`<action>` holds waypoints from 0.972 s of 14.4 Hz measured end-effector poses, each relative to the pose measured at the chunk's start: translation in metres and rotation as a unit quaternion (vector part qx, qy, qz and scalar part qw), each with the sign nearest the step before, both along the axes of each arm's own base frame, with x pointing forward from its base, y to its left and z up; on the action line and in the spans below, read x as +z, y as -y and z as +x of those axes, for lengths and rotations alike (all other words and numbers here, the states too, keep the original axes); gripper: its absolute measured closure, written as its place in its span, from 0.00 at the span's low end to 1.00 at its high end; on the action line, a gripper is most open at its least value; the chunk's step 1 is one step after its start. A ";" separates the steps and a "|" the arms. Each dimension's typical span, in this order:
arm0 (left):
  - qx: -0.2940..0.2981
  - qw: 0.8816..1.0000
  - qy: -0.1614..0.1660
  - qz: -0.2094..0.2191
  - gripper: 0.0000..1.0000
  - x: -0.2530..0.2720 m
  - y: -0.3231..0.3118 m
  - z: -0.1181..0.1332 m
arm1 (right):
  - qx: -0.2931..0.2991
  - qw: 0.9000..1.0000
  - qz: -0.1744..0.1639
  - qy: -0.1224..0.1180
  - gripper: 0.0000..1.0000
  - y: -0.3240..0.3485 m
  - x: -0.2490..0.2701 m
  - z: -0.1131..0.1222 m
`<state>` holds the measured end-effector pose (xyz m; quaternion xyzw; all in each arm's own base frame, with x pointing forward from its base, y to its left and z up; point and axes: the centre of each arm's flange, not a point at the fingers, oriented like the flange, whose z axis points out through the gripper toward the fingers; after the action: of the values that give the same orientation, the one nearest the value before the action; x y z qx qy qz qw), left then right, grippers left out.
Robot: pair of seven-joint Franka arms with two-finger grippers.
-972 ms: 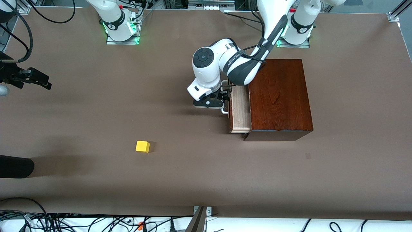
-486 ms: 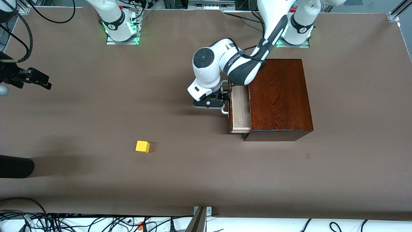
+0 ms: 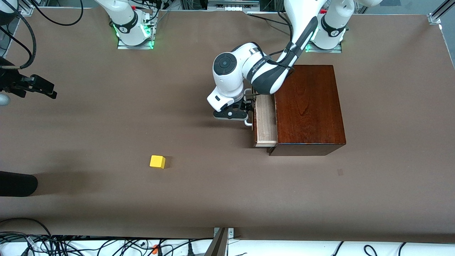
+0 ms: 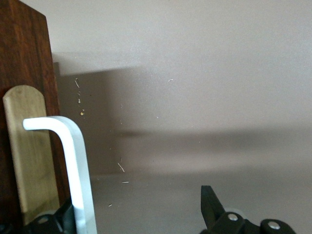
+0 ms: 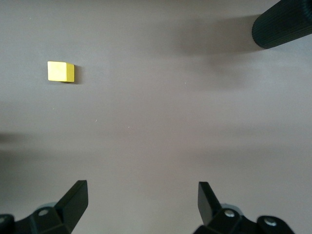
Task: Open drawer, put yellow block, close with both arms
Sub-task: 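Pull the drawer handle outward with the left gripper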
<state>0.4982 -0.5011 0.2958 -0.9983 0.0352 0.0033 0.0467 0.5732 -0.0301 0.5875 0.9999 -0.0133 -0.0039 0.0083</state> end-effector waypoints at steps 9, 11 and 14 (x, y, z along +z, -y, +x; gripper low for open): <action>-0.005 1.000 0.003 0.000 0.00 0.000 0.006 -0.004 | 0.000 1.000 0.000 0.000 0.00 0.000 0.000 0.000; 0.001 1.000 0.000 -0.003 0.00 0.002 0.004 -0.001 | 0.000 1.000 0.000 0.000 0.00 0.000 0.000 0.000; 0.005 1.000 -0.002 -0.006 0.00 0.004 0.003 0.000 | 0.000 1.000 0.000 0.000 0.00 0.000 0.000 0.000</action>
<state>0.4985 -0.5042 0.3001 -0.9987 0.0303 0.0058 0.0409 0.5732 -0.0301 0.5874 0.9999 -0.0133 -0.0040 0.0083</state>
